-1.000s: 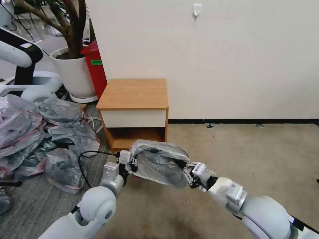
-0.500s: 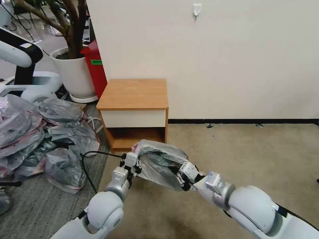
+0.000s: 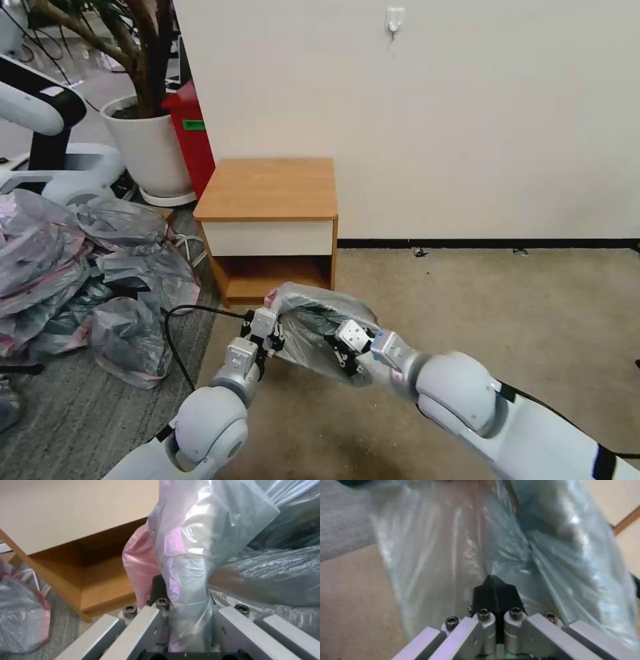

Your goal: Pick up the garbage bag from the table and place it over the trash can.

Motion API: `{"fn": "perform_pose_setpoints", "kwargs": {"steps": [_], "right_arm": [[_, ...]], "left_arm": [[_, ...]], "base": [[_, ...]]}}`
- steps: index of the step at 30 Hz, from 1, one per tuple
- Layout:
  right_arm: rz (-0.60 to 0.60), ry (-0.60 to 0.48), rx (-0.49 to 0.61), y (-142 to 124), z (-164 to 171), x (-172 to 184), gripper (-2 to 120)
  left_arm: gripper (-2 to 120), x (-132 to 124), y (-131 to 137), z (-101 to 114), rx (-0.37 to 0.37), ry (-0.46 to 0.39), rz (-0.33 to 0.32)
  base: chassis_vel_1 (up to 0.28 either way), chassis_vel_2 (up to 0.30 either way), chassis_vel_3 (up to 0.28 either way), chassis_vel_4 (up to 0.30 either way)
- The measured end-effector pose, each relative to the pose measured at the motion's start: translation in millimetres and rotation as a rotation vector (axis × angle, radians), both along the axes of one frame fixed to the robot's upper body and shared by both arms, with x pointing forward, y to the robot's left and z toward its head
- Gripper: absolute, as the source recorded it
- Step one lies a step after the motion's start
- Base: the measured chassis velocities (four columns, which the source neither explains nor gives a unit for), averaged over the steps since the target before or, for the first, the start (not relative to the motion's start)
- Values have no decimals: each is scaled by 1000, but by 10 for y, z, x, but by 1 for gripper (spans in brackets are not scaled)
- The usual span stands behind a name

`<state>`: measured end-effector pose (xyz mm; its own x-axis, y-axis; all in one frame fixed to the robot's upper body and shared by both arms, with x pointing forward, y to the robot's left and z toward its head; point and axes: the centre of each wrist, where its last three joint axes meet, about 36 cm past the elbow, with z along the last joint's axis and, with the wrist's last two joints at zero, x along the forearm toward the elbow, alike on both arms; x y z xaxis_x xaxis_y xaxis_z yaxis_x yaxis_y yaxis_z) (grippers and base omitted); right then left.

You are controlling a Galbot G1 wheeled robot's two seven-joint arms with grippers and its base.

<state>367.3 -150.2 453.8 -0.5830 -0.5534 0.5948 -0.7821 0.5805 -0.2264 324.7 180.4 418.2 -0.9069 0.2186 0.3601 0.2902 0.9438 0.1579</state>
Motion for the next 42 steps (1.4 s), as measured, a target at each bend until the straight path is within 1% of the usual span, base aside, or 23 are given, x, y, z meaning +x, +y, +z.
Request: {"fn": "perform_pose_setpoints", "kwargs": {"steps": [9,19,25,30,42], "right_arm": [[-33,9,-70,5,-269,179,0],[-42,-14,-122,95,-445,236,0],[-25,-44,-140,156,-441,227,0],[-10,-47,-137,206,-441,209,0],[-18,-21,-187,247,-658,387,0]], "left_arm": [[1,10,-80,-39,-15,10,-8],[1,13,-156,-85,-31,24,-3],[1,26,-195,-129,-33,32,2],[1,45,-230,-158,-33,36,6],[1,39,-278,-145,-45,37,-2]], "base": [[0,0,0,0],[0,0,0,0],[0,0,0,0],[0,0,0,0],[0,0,0,0]]}}
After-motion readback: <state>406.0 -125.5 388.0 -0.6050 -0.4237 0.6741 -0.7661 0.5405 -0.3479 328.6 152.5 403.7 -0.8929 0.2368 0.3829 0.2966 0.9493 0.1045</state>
